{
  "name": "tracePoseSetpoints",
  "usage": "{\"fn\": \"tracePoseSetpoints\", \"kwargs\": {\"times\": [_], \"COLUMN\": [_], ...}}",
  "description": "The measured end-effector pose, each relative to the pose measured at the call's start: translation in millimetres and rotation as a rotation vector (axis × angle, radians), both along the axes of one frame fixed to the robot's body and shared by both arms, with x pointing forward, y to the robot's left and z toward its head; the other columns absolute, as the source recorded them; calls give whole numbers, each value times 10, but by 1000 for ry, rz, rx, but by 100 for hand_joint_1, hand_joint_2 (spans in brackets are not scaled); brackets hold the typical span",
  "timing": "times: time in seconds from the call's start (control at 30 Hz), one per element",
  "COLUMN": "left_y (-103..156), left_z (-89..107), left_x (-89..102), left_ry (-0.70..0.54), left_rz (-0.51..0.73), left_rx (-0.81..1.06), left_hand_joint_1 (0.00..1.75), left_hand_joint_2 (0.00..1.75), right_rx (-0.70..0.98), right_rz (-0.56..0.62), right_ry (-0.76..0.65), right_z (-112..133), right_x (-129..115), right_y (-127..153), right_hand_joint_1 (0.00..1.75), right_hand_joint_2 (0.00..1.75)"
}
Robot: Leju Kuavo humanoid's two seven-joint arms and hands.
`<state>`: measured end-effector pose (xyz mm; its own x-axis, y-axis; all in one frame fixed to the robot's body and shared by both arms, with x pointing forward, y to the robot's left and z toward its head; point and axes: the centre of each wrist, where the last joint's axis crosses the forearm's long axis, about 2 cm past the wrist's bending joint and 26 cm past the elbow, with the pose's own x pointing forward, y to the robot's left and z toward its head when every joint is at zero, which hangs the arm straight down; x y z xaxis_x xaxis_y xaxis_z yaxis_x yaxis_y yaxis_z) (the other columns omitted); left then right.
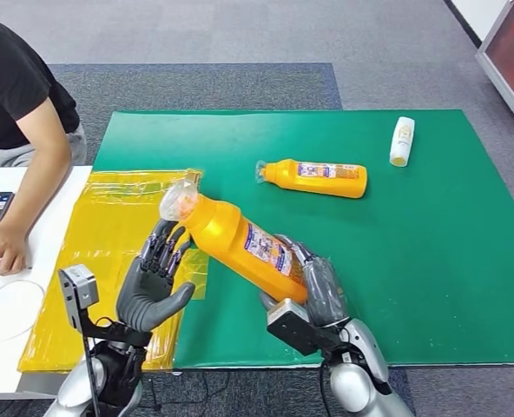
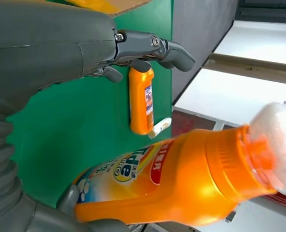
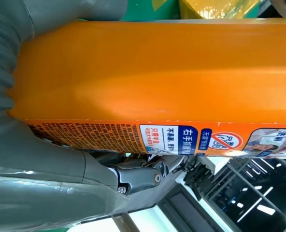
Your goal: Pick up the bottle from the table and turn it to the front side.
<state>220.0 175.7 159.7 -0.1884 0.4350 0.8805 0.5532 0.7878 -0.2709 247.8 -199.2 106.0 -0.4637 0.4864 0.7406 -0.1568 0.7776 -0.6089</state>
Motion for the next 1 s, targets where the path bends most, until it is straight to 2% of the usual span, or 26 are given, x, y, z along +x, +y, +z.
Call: {"fn": "tracePoseSetpoints", "kwargs": {"times": [0.67, 1.0], "left_y": [-109, -130], "left_z": [125, 150], "left_x": [94, 157], "left_ry": [-72, -12], "left_rz": [-32, -76], "left_rx": [17, -36], "left_hand_joint_1": [0, 0], "left_hand_joint_2": [175, 175], "right_rx": [34, 51], "right_rz": [22, 66], "right_ry": [-20, -34], "right_z": [11, 38], "right_x": [-19, -8], "right_y": [44, 110], "right_hand_joint_1": [175, 175], "right_hand_joint_2": [175, 175]}}
